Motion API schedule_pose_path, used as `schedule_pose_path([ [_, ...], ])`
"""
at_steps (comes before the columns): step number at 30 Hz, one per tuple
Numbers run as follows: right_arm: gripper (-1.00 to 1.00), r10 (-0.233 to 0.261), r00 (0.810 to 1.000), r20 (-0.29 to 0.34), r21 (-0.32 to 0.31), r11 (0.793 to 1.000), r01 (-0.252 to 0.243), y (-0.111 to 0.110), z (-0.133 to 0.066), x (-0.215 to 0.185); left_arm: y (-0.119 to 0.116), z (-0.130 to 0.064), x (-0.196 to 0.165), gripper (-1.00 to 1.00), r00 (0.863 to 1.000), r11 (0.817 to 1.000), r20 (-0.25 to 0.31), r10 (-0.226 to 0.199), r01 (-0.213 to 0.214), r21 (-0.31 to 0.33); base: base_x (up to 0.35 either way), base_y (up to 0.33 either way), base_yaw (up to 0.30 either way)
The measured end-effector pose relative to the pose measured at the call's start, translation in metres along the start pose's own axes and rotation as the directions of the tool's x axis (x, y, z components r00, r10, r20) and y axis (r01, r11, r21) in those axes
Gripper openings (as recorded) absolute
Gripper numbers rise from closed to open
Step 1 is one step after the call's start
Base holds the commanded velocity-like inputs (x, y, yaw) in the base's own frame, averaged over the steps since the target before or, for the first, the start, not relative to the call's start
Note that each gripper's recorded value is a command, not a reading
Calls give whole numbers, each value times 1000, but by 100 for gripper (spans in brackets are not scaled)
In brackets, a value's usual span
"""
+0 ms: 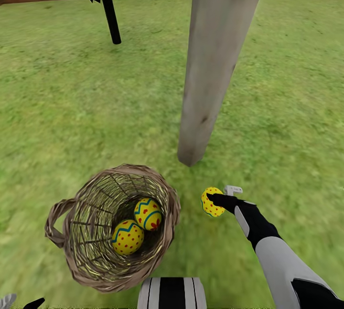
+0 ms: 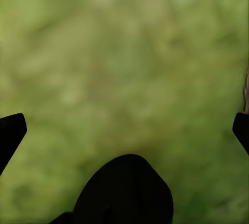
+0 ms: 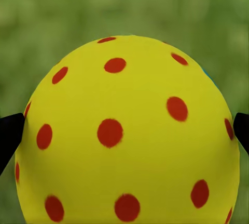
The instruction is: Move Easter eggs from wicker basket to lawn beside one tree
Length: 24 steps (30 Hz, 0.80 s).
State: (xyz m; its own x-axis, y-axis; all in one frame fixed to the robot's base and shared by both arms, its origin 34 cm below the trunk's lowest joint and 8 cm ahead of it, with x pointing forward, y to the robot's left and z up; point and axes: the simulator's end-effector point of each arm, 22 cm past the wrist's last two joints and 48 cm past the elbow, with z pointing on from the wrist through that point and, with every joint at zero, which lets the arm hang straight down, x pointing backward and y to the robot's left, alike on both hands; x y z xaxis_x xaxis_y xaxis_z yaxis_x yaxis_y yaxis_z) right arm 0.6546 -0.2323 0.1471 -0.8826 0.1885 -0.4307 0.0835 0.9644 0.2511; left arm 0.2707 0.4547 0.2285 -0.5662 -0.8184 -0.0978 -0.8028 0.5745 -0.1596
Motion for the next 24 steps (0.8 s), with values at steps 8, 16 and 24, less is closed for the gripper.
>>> schedule_pose_path([
  [8, -100, 2, 1000, -12, 2, 1000, -2, -2, 4, 7, 3, 2, 2, 100, 1000, 1000, -7, 0, 0, -10, 0, 0, 0],
  [16, -100, 9, 1000, -12, 0, 1000, -9, -3, 8, 8, 6, 4, 4, 100, 1000, 1000, -14, 0, 0, -19, 0, 0, 0],
  [24, -100, 7, 1000, 11, 0, 1000, -7, -5, 12, 0, 11, 7, 8, 100, 1000, 999, -26, -2, 1, -35, 0, 0, 0],
])
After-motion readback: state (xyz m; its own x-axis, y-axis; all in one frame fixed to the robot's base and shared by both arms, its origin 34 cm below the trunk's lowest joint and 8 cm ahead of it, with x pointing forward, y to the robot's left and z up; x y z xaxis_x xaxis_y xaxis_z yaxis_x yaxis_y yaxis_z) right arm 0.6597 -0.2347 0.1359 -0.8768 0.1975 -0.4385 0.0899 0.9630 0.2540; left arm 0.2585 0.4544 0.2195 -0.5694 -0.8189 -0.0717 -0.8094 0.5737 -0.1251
